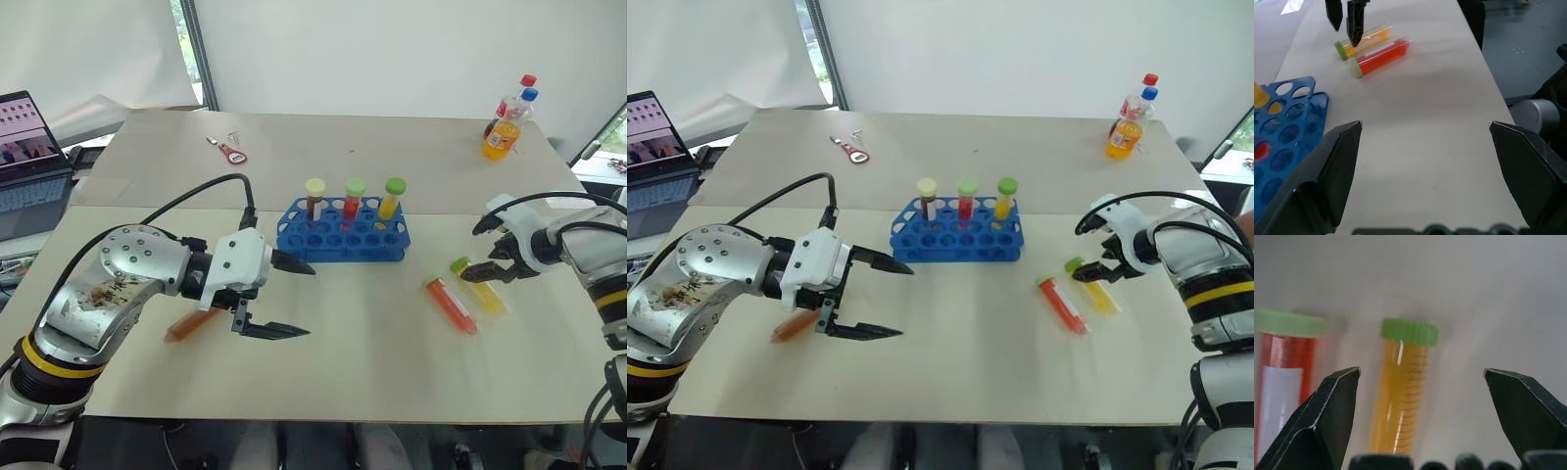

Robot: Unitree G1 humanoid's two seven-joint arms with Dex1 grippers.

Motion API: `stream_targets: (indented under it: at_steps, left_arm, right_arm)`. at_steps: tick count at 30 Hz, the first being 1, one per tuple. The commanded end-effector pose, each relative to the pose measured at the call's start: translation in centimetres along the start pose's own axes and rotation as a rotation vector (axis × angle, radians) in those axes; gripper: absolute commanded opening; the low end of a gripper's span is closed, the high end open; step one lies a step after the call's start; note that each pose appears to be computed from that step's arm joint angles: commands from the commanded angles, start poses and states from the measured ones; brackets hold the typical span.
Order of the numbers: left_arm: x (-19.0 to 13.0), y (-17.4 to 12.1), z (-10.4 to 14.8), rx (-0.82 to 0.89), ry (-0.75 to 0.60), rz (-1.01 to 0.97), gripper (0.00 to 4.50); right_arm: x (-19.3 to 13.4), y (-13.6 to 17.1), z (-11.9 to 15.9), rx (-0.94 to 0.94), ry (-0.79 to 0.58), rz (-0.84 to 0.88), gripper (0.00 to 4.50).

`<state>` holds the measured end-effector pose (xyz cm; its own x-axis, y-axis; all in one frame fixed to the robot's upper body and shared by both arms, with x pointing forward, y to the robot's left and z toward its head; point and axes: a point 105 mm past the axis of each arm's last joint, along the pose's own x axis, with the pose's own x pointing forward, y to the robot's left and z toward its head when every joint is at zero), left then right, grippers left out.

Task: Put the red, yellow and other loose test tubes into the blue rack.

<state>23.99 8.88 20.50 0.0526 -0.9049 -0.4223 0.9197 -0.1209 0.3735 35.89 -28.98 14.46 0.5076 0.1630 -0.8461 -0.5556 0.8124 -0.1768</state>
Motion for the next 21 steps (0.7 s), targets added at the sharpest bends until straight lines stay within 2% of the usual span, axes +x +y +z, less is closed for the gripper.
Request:
stream_targets:
  at_steps: [1, 2, 5, 13, 17, 21]
  left_arm:
    - [0.1, 0.1, 0.6, 0.064, -0.002, -0.005, 4.42]
    - [0.2, 0.1, 0.6, 0.066, -0.006, -0.005, 4.42]
    - [0.6, -0.2, 0.5, 0.068, -0.01, -0.011, 4.5]
    - [0.9, -0.2, 0.2, 0.066, -0.013, -0.005, 4.5]
    - [0.2, 0.1, -0.3, -0.022, -0.034, 0.028, 4.5]
    - [-1.4, 0.5, -1.7, -0.115, -0.024, 0.117, 4.5]
  right_arm:
    - [-0.3, -0.6, 0.0, -0.017, 0.032, -0.012, 4.5]
    - [-0.2, -0.6, -0.2, -0.026, 0.045, -0.008, 4.5]
    - [0.1, 0.0, -0.2, -0.009, 0.058, 0.041, 3.68]
    - [0.1, 0.7, -0.2, 0.031, 0.064, 0.095, 0.98]
    - [-1.1, 0.8, 1.0, 0.023, -0.003, 0.113, 0.92]
    - [-4.0, 2.4, 4.5, -0.053, -0.202, 0.18, 0.92]
